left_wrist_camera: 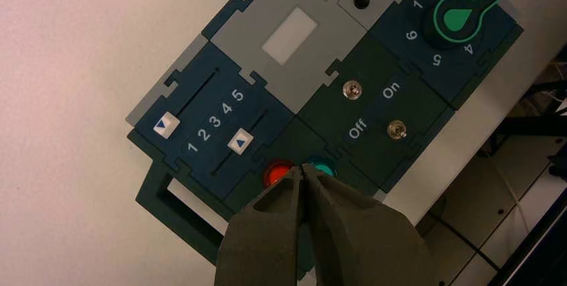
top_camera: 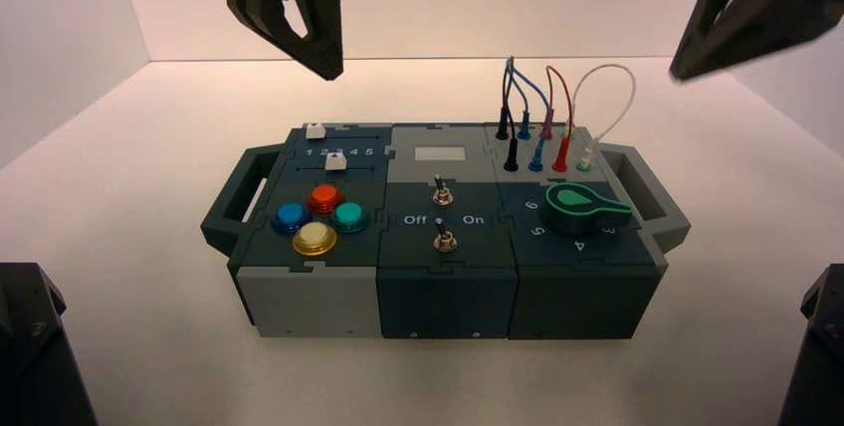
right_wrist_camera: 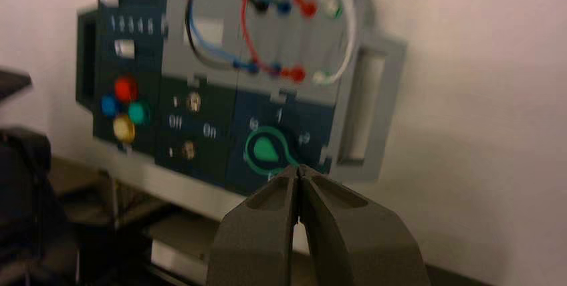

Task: Turn the knob to position 2.

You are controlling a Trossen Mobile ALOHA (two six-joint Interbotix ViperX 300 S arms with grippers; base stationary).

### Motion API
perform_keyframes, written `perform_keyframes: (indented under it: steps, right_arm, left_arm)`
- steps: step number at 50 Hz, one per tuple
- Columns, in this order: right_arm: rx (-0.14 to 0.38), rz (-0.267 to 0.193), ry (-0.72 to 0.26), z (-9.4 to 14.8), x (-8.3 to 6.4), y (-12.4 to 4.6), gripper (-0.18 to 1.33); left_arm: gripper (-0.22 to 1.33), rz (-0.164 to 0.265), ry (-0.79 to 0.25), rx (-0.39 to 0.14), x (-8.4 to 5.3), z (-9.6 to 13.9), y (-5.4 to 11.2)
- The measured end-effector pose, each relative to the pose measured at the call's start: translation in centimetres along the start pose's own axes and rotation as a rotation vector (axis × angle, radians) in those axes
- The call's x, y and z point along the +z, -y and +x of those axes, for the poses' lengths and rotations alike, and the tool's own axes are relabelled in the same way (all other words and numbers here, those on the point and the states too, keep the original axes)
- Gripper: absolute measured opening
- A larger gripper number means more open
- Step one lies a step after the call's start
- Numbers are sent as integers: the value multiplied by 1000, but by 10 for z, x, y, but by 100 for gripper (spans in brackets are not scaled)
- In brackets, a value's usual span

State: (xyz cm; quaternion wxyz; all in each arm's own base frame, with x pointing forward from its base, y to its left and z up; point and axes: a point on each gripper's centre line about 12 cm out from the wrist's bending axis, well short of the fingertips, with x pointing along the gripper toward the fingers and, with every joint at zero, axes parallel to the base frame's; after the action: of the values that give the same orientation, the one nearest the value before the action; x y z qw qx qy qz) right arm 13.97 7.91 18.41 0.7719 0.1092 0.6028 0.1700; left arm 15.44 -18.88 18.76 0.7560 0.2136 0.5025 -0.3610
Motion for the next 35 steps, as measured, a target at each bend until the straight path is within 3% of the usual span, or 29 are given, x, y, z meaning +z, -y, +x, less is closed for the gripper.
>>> perform_keyframes:
  steps: [11, 23, 35]
  right_arm:
    - [9, 29, -69, 11, -3, 0, -14]
    - [-2, 24, -206, 32, -10, -3, -14]
    - [-6, 28, -234, 36, -12, -2, -14]
  left_arm:
    - [-16, 3, 1, -2, 0, 0, 1]
    - [-16, 6, 3, -1, 0, 0, 0]
    - [-16, 7, 1, 0, 0, 0, 0]
